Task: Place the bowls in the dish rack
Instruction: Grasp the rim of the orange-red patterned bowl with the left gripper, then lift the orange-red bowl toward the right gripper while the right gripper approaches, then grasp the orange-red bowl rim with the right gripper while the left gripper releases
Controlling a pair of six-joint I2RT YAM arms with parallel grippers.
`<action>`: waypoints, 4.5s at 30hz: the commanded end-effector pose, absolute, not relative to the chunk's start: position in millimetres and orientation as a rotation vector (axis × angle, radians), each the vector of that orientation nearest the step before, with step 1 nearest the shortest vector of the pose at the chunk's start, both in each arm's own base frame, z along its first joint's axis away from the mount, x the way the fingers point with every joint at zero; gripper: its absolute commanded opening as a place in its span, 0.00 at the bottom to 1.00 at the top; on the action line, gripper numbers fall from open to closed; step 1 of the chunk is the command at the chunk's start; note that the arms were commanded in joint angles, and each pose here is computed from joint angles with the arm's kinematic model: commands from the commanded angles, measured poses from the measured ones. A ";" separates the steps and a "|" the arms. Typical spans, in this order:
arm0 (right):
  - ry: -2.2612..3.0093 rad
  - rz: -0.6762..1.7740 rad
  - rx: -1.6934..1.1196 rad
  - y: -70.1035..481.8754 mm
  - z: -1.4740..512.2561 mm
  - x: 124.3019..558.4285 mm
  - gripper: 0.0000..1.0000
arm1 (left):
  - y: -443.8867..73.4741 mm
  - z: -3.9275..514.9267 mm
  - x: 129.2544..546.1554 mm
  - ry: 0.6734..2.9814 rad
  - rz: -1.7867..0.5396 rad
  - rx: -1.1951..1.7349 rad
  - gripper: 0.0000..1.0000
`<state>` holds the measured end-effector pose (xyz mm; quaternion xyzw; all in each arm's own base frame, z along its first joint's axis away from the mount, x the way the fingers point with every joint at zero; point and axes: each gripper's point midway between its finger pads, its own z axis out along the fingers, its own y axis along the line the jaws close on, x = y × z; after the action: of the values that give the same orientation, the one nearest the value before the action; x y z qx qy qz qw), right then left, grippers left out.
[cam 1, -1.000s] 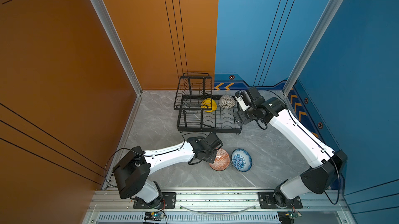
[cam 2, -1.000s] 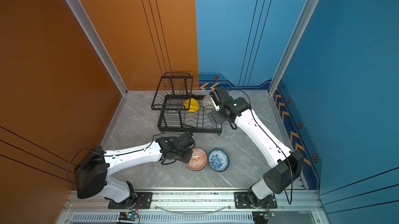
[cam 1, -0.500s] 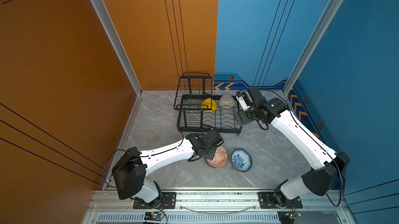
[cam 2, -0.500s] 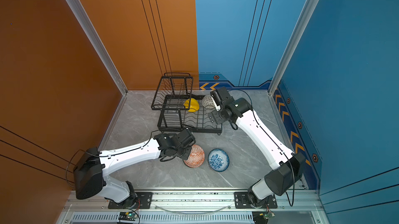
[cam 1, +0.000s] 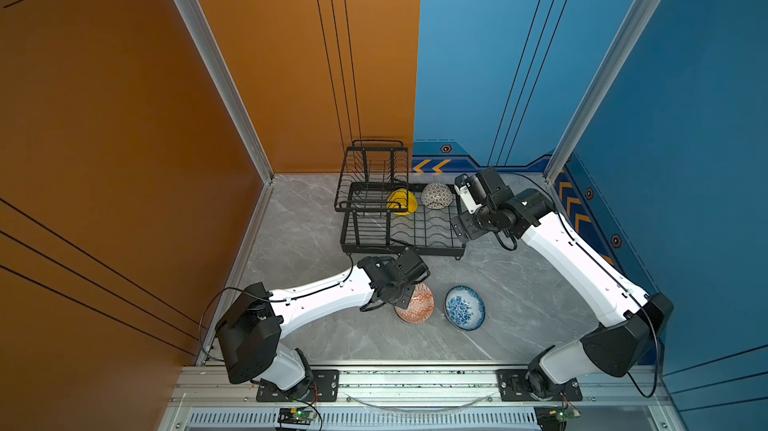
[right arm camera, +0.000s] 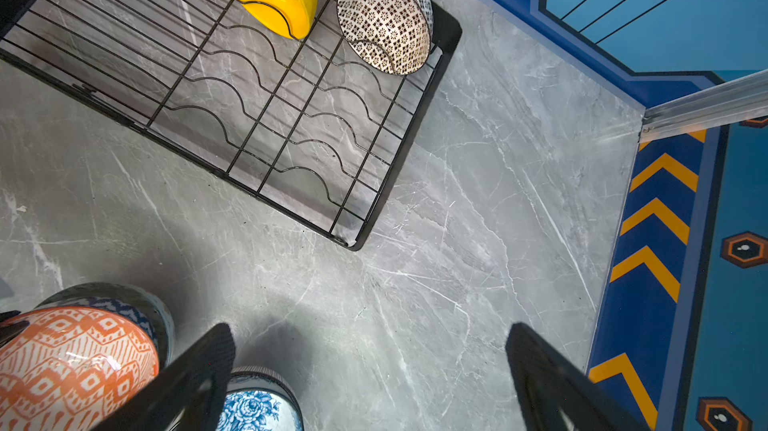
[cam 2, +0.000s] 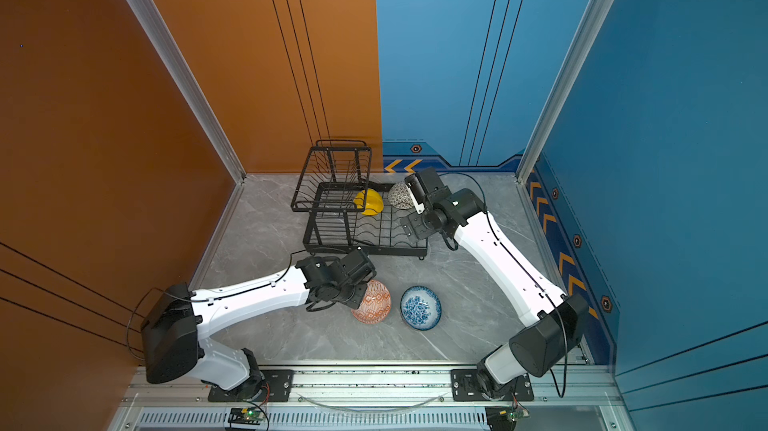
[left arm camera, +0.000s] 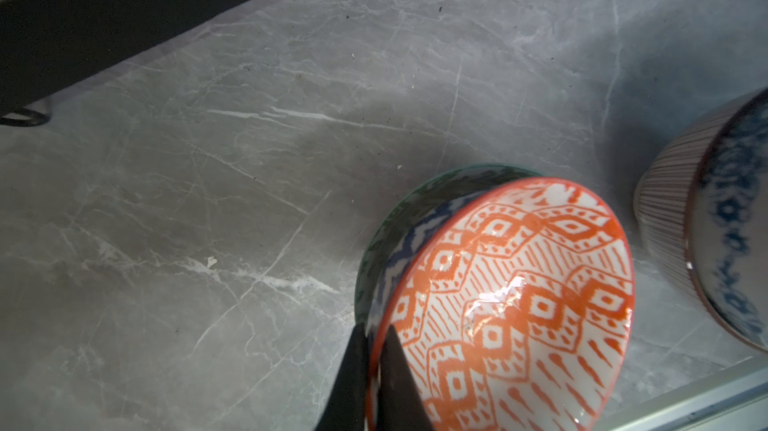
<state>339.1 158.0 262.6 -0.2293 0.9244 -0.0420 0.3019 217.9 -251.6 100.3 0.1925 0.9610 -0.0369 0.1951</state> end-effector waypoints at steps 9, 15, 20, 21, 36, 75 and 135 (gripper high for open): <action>2.432 -0.113 -0.597 154.5 266.6 338.2 1.00 | -244.5 95.5 220.0 2.705 -0.038 0.566 0.27; 2.432 -0.109 -0.590 151.8 266.1 337.0 1.00 | -244.6 89.9 217.4 2.732 -0.048 0.568 0.36; 2.435 -0.106 -0.590 151.1 263.9 336.1 1.00 | -245.4 81.9 214.8 2.758 -0.046 0.574 0.34; 2.435 -0.107 -0.591 151.1 263.6 336.3 1.00 | -245.9 80.8 214.5 2.761 -0.048 0.574 0.33; 2.424 -0.100 -0.575 146.8 268.0 333.9 1.00 | -245.6 98.2 218.9 2.723 -0.042 0.580 0.07; 2.306 0.637 -0.458 230.7 293.1 265.0 0.99 | -267.3 278.5 292.9 2.202 -0.311 0.281 0.00; 1.648 -0.277 -0.945 217.0 286.7 394.7 0.00 | -211.6 267.4 312.8 2.358 -0.363 0.396 0.98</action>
<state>377.9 214.9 232.6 -0.4032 0.7828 -0.0566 0.4705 312.7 -210.7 263.5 0.1442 0.9125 -0.1351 0.3583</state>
